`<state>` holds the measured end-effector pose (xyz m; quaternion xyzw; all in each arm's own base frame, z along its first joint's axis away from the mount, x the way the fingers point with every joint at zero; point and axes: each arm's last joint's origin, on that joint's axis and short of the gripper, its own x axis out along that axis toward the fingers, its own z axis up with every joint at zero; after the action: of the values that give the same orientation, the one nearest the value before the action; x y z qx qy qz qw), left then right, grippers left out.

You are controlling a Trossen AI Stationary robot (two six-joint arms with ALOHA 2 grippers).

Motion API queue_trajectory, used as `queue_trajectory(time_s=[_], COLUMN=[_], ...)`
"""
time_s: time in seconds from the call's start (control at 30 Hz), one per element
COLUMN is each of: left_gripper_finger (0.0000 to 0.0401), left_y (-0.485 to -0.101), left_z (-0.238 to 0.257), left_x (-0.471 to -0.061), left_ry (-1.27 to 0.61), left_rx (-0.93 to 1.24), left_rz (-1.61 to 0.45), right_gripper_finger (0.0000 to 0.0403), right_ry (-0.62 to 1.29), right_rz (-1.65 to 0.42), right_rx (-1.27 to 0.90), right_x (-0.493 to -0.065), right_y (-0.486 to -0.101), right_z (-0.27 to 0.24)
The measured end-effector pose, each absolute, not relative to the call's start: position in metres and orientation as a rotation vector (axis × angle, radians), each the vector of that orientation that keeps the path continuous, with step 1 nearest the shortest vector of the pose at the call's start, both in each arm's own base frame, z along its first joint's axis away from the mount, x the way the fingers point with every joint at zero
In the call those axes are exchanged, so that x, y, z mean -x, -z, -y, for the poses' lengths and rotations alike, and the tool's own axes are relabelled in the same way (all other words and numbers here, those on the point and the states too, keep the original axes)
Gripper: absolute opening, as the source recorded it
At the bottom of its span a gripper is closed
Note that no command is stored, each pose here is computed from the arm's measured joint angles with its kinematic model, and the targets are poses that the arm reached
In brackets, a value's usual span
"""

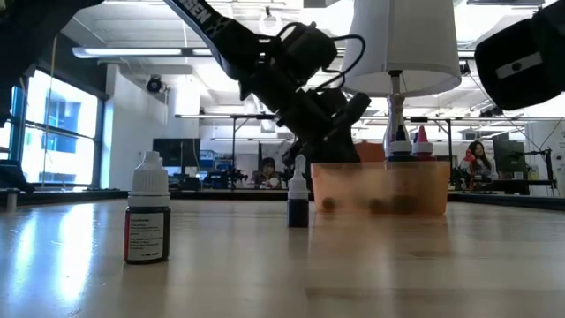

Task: Pick & Place food coloring
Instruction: Put the top small red food coloring bottle into the orange container, then put the small green food coloring bottle into the orange container

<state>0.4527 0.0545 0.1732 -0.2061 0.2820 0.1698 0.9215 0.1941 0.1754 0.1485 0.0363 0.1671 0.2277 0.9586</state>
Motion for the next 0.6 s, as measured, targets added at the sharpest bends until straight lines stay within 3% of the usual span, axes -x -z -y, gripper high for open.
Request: queue_trajectory(time_s=[0.17,0.43,0.6], left_gripper_finger=[0.0088,0.0172,0.0190], left_y=[-0.173,-0.173,-0.196], left_z=[-0.053,-0.052,-0.048], left_x=[-0.453,-0.453,-0.453], left_ry=[-0.317,-0.292,-0.142], left_rx=[0.416,0.408,0.504], left_rz=[-0.593,-0.593,-0.619], right_gripper_finger=[0.0140,0.0140,0.0140], right_ry=[-0.513,-0.643,-0.645], right_rz=[-0.299,-0.294,-0.328], right_rx=[-0.083,-0.007,-0.008], right_x=[-0.210,-0.249,-0.263], right_y=[-0.134,-0.126,-0.124], right_z=[-0.189,-0.229,-0.237])
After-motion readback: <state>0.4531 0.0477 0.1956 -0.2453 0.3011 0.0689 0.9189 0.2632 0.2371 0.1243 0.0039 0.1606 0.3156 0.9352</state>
